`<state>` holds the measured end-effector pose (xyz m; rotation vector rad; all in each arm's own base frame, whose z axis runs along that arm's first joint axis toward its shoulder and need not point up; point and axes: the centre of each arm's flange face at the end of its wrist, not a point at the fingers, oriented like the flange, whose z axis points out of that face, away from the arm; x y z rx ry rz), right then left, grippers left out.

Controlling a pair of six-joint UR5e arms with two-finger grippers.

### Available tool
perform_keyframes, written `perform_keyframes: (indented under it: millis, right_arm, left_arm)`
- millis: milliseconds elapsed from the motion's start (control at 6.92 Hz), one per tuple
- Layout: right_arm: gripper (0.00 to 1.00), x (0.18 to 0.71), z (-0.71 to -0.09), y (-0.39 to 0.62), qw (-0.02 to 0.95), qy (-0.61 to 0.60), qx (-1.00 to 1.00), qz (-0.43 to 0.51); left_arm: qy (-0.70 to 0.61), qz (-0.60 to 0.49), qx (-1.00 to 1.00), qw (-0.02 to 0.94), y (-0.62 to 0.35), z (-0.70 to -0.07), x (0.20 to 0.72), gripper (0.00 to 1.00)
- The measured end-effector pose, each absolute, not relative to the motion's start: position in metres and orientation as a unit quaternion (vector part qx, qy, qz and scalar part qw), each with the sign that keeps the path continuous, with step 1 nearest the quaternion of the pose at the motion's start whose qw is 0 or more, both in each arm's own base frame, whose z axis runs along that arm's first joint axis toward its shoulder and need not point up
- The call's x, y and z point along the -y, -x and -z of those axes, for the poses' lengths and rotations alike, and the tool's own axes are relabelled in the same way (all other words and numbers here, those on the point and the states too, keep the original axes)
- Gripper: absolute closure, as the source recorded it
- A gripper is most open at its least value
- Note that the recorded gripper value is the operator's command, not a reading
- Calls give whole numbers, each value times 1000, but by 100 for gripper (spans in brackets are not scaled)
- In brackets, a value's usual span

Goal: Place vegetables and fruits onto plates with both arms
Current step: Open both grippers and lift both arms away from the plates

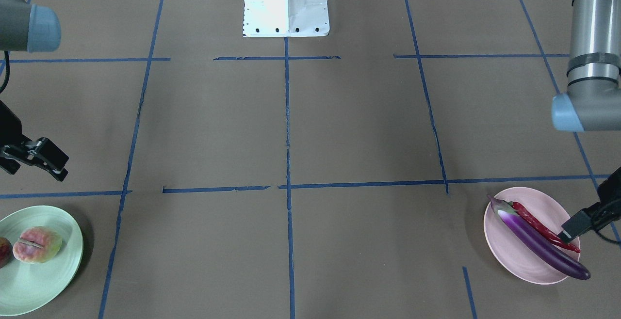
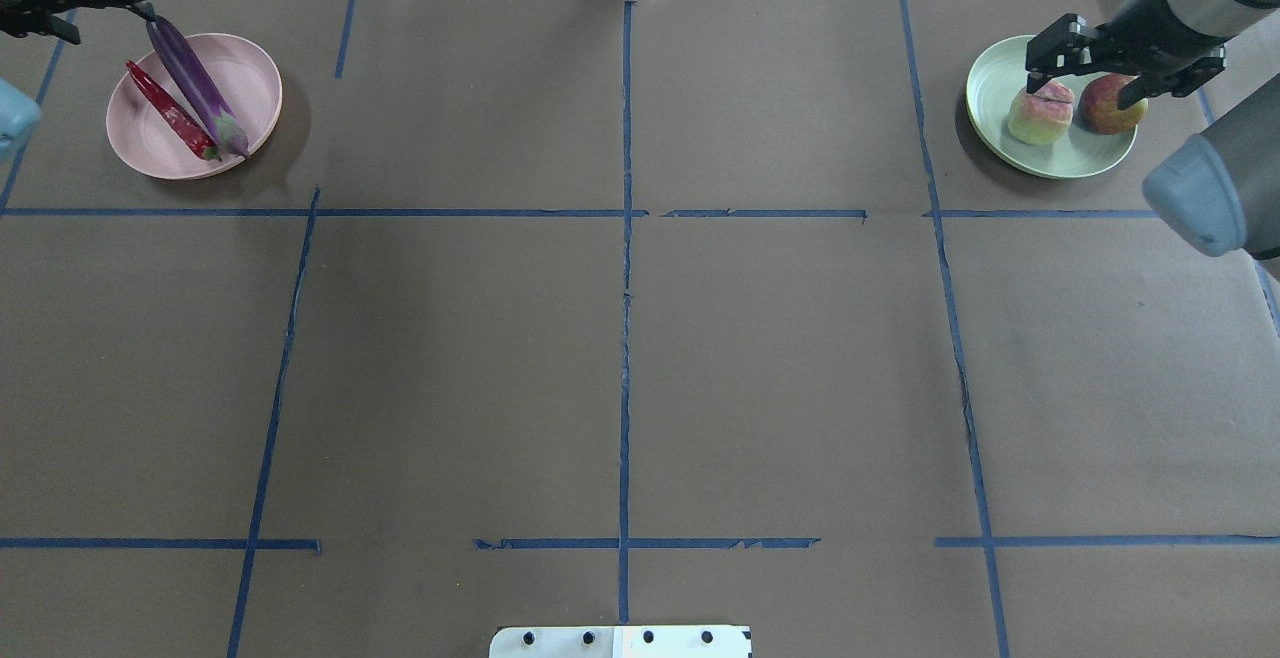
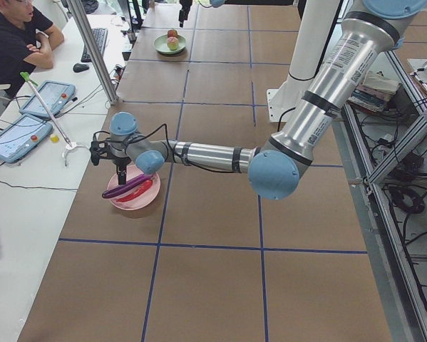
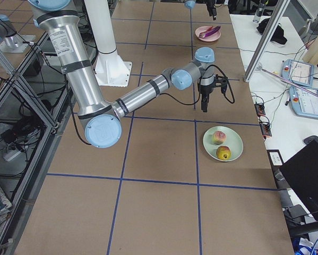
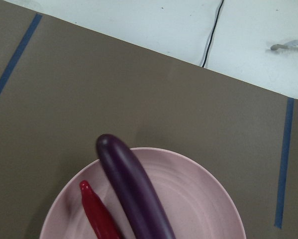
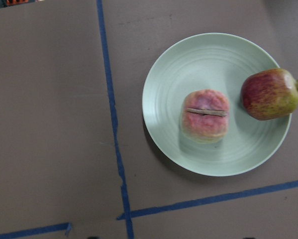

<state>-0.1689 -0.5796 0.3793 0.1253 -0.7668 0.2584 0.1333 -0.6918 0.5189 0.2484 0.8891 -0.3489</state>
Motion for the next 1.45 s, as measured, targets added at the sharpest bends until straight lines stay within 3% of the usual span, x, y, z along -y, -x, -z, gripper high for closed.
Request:
perform_keyframes:
  millis: [434, 1012, 1445]
  right_arm:
    - [0, 533, -464, 53, 916, -38, 394, -62]
    - [0, 463, -557, -21, 913, -26, 406, -12]
    - [0, 438, -574, -24, 914, -13, 406, -6]
  left_arm:
    - [-177, 43, -399, 899, -40, -580, 606, 0]
    - [-144, -38, -372, 916, 77, -577, 570, 0]
    - [-29, -26, -375, 926, 80, -585, 454, 0]
